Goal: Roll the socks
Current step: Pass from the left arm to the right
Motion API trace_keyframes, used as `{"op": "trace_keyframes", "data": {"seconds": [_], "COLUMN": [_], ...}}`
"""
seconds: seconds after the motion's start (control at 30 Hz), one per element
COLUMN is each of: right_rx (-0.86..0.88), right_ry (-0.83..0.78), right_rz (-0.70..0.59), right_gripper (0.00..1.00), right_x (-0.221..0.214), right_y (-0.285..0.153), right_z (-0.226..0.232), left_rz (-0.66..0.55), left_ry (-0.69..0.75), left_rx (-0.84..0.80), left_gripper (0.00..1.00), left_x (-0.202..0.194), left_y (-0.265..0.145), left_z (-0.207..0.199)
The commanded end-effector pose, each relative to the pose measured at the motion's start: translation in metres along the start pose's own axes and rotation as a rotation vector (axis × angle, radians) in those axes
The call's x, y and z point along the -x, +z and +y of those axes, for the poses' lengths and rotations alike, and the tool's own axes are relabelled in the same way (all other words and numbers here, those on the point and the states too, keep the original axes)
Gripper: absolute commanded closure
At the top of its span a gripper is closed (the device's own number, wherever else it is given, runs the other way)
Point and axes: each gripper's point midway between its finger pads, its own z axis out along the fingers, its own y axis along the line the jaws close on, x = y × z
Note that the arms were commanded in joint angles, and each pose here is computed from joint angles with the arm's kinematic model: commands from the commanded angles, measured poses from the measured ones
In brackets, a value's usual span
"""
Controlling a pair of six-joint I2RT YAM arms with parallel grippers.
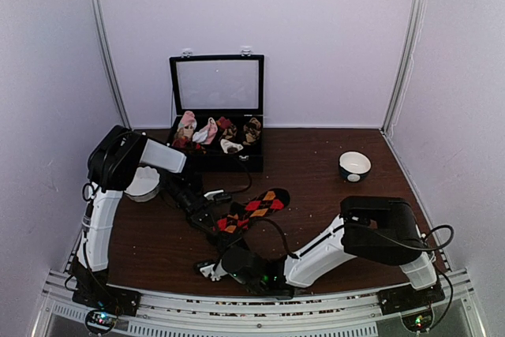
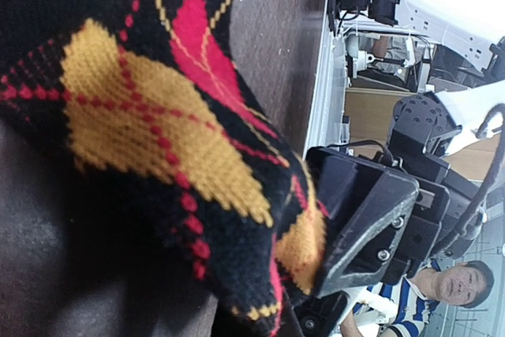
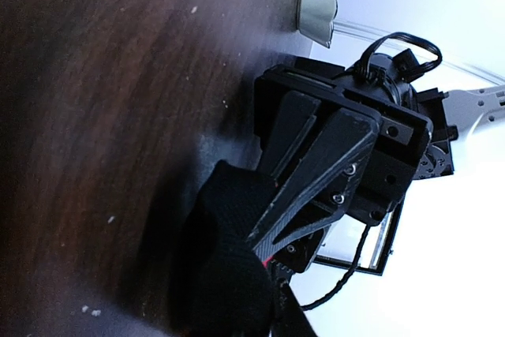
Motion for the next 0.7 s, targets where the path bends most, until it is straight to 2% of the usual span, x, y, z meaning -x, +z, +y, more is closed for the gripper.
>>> {"op": "trace_keyframes", "data": {"seconds": [0.0, 0.1, 0.2, 0.27, 0.33, 0.4, 0.43, 0.5, 0.6, 0.63, 0.67], "right_rx": [-0.045, -0.018, 0.066, 0.153, 0.280, 0.397, 0.450, 0.543, 0.676, 0.717, 0.757], "right_ry": [0.034, 0.039, 0.122, 0.236, 0.416, 0.514, 0.558, 0.627, 0.724, 0.753, 0.780], "right_rz": [0.011, 0.002, 0.011, 0.011, -0.004, -0.025, -0.036, -0.047, -0.061, -0.065, -0.064], "right_gripper": [0.89, 0.99, 1.00, 1.00, 1.00, 1.00, 1.00, 1.00, 1.00, 1.00, 1.00], "right_x": [0.003, 0.003, -0.004, -0.008, -0.007, -0.003, 0.001, 0.007, 0.015, 0.017, 0.017], "right_y": [-0.005, -0.011, -0.022, -0.031, -0.042, -0.053, -0.058, -0.066, -0.076, -0.079, -0.081], "right_z": [-0.008, 0.000, 0.011, 0.020, 0.033, 0.046, 0.052, 0.062, 0.075, 0.079, 0.082], "left_rz": [-0.012, -0.013, -0.002, -0.006, -0.024, -0.054, -0.076, -0.137, -0.181, -0.192, -0.204], "left_ry": [0.013, 0.029, 0.094, 0.169, 0.237, 0.286, 0.306, 0.348, 0.412, 0.431, 0.452], "left_rx": [-0.005, 0.020, 0.103, 0.211, 0.317, 0.404, 0.437, 0.495, 0.549, 0.569, 0.589], "left_gripper": [1.00, 1.00, 0.95, 0.92, 0.91, 0.88, 0.82, 0.57, 0.53, 0.42, 0.08], "left_x": [0.005, 0.008, 0.012, 0.016, 0.019, 0.022, 0.023, 0.026, 0.026, 0.026, 0.026], "left_y": [-0.004, -0.007, -0.019, -0.035, -0.054, -0.074, -0.083, -0.101, -0.118, -0.123, -0.128], "left_z": [0.002, 0.004, 0.005, 0.007, 0.006, 0.003, 0.001, -0.007, -0.023, -0.028, -0.034]}}
